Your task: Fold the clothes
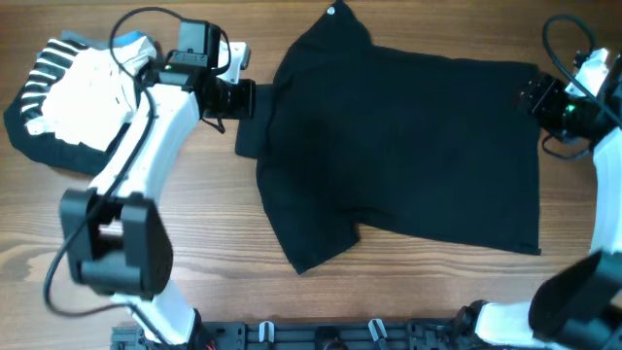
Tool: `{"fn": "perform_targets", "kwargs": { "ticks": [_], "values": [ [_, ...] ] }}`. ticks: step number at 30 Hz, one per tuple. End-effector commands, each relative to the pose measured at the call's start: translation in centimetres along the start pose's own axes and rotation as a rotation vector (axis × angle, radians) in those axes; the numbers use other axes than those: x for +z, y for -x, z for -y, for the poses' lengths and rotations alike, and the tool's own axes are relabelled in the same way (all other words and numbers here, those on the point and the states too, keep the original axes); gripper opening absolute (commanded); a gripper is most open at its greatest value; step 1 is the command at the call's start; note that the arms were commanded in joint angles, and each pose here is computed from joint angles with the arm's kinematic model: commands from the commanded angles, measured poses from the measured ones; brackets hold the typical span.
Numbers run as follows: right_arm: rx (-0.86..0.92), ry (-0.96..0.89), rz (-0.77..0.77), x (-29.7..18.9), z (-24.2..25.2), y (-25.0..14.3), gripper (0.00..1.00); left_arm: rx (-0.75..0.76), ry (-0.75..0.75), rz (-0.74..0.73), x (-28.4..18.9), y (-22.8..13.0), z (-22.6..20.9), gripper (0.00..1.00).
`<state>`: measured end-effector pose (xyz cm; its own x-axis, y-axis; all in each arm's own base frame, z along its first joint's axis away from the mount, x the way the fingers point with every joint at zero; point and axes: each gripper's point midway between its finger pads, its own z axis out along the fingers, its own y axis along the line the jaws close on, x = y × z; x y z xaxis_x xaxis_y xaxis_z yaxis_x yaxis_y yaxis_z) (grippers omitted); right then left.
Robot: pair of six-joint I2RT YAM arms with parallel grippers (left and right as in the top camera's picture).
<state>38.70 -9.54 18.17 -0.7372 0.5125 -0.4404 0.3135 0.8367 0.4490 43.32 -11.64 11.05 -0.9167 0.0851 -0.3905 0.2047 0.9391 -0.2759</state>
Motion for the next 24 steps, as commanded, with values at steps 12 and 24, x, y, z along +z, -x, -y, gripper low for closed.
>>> {"fn": "perform_targets", "kwargs": {
  "ticks": [12, 24],
  "values": [
    [-0.027, -0.044, -0.296, 1.4, -1.8, -8.8, 0.78, -0.099, 0.201, -0.175, 11.1, -4.4, -7.6, 0.04],
    [0.118, -0.334, -0.400, 5.7, 6.8, -18.2, 0.72, -0.375, 0.234, -0.261, 7.7, -7.2, -12.4, 0.06]
  ]
}}
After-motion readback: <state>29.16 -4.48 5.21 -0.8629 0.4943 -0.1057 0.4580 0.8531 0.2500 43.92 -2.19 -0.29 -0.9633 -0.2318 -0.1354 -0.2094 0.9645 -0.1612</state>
